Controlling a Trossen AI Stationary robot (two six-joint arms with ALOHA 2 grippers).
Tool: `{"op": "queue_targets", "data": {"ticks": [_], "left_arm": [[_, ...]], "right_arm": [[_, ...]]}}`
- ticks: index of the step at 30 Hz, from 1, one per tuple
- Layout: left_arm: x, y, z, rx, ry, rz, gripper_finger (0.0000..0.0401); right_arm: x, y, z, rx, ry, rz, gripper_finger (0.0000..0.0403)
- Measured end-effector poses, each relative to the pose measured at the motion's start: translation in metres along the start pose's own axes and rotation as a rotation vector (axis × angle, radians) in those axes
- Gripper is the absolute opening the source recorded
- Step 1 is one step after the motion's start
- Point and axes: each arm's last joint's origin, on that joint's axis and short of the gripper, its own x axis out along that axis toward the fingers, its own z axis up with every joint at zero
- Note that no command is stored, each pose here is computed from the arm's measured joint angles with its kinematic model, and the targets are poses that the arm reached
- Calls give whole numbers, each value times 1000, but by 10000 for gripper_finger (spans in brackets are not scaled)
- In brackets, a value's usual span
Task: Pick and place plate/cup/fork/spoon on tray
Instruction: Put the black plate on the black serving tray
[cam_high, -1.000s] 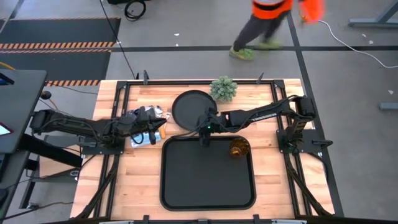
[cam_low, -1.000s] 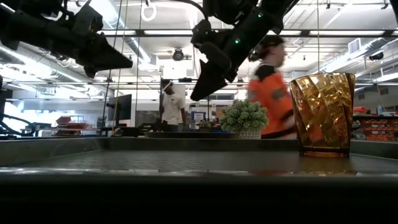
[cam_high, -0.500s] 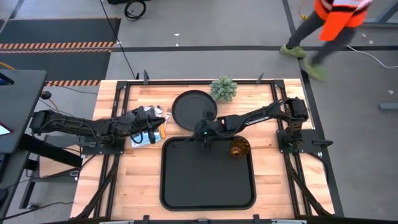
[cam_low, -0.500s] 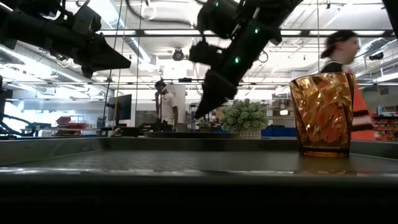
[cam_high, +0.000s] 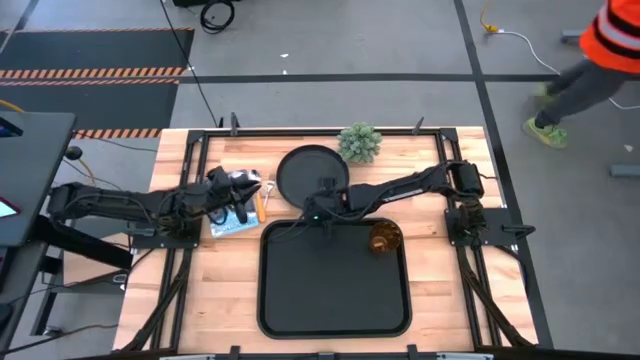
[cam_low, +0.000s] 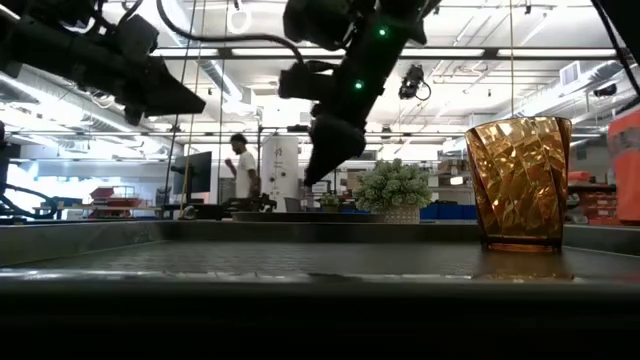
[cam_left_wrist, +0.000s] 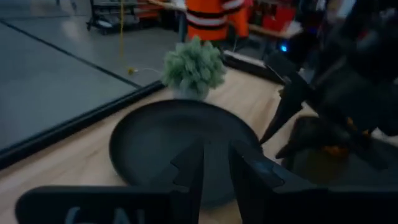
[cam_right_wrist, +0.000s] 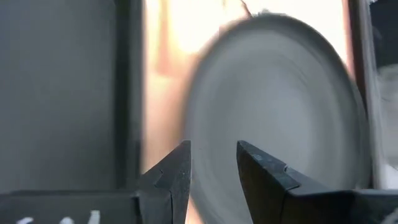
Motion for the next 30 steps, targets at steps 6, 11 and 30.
{"op": "queue_targets", "data": {"ticks": [6,11,30], "left_arm": [[9,12,0,-117,41,-3,87],[21,21,-5,-177,110,17,87],[22,20,-4,-151,115,-61,87]], "right_arm": [[-13,-32,-11,111,84,-73,135],[-10,-57,-24,312,166,-79,135],[-12,-14,-22,-102,70,50,134]]}}
